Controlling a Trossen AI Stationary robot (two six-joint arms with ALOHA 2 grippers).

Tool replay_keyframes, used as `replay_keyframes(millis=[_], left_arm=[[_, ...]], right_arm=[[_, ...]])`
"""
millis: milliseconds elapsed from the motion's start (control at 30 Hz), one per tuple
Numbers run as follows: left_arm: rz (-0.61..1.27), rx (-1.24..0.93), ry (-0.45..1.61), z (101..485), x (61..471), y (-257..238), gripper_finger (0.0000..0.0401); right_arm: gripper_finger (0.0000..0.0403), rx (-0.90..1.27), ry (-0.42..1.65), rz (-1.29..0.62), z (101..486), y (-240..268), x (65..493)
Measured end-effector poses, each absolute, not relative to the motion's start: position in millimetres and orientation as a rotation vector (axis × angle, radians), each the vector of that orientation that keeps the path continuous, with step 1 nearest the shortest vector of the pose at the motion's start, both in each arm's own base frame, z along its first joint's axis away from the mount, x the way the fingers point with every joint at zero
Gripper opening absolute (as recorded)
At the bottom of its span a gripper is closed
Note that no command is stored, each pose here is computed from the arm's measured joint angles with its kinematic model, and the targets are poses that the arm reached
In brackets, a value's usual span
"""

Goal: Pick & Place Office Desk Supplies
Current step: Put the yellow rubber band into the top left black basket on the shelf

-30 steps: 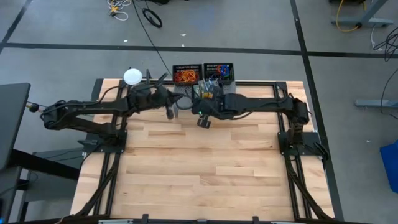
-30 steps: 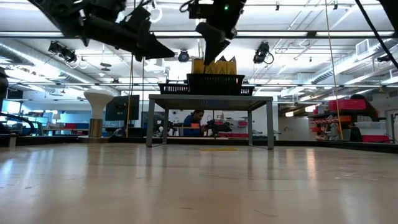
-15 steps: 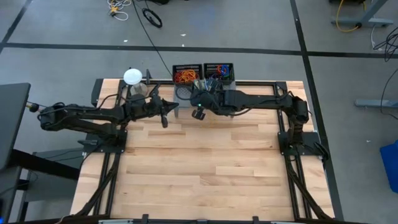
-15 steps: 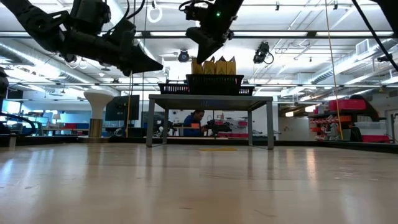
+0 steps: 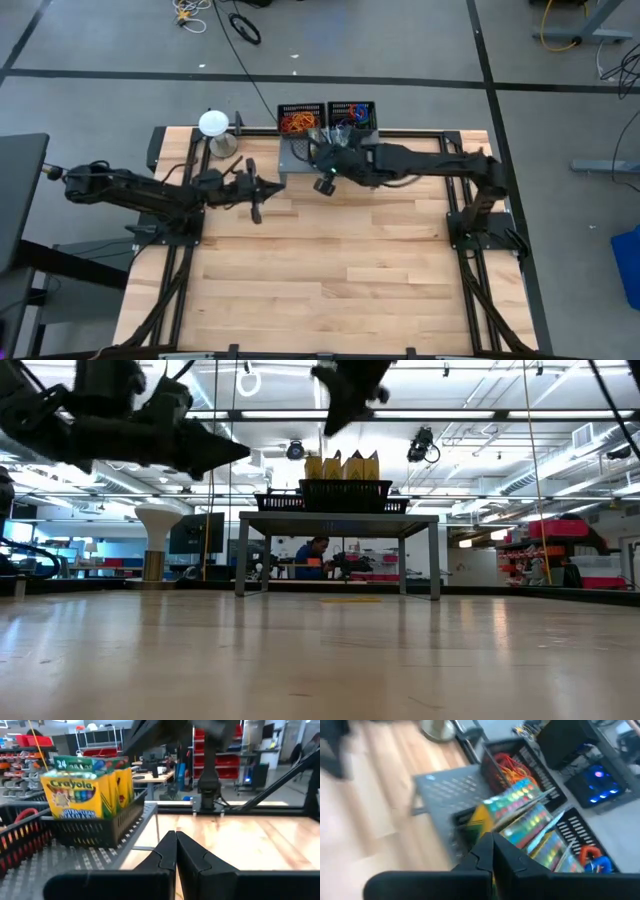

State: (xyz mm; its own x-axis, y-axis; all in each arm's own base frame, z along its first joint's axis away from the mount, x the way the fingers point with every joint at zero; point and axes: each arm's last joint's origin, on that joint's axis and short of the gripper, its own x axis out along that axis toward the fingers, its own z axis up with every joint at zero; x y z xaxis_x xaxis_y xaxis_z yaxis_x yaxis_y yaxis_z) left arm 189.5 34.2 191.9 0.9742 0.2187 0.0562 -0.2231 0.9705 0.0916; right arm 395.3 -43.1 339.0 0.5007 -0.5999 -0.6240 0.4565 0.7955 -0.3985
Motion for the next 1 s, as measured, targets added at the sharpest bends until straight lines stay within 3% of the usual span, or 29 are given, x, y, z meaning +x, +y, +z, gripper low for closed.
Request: replay_keyframes(millis=[167,500,700,1000], left_arm=[[0.183,0.073,-0.053,177.7,179.5,24.9,0.0007],[0.128,0.034,-0.014,171.1,178.7,15.2,0.0011],[0.088,0.023,0.040,165.8,179.1,8.1,0.0010],[0.096,0.039,0.054,164.5,179.1,-3.2,0.0009]], right_arm=[[0.0003,-0.124,0.789,-0.575,338.6,-4.2,376.7],[0.0016,0.184,0.666,-0.492,227.1,62.0,352.5],[0.0076,0.442,0.562,-0.693,166.7,45.4,329.4],[0.0195,0.573,0.518,-0.876,115.8,19.9,337.5]])
